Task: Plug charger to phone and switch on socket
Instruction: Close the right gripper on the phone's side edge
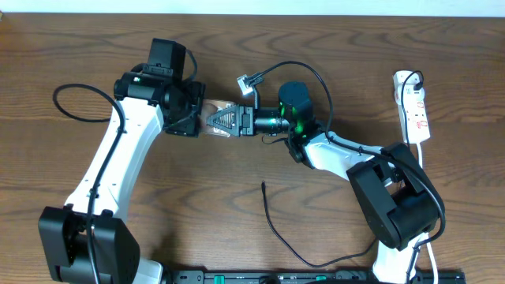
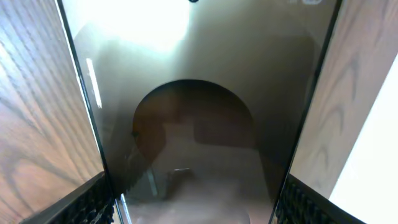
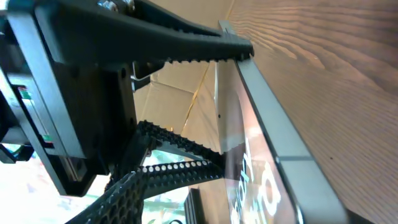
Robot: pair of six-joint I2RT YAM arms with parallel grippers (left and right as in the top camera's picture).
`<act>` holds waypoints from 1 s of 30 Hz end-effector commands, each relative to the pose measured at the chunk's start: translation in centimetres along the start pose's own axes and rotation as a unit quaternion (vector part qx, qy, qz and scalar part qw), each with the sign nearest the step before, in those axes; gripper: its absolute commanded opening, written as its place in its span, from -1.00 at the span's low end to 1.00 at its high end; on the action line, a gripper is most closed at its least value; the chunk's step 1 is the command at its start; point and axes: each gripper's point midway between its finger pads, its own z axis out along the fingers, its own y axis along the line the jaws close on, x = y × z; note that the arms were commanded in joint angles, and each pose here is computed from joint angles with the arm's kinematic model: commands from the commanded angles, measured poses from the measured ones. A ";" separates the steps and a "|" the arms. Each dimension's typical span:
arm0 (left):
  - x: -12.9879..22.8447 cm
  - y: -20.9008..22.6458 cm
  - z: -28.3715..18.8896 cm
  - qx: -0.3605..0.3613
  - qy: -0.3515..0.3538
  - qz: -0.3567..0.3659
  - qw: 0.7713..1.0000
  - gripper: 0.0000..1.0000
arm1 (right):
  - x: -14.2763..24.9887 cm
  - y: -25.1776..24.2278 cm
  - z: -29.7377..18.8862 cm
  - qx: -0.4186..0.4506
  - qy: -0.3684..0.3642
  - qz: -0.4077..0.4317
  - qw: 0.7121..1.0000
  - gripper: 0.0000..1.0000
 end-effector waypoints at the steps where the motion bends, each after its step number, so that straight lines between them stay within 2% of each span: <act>1: 0.7 -0.1 0.0 0.002 0.018 -0.011 1.000 -0.85 | -0.2 0.4 0.4 -0.002 -0.004 -0.004 1.000 0.17; 18: 2.5 0.1 0.1 -0.001 0.040 0.006 0.999 -0.85 | -0.4 0.0 0.6 0.009 -0.014 0.001 1.000 0.00; 24: 2.5 0.1 0.1 -0.001 0.040 0.005 0.999 -0.86 | -0.4 0.0 0.6 0.010 -0.013 0.002 1.000 -0.13; 30: 2.5 0.1 0.1 -0.001 0.040 0.005 0.999 -0.86 | -0.4 0.0 0.6 0.010 -0.013 0.002 1.000 -0.38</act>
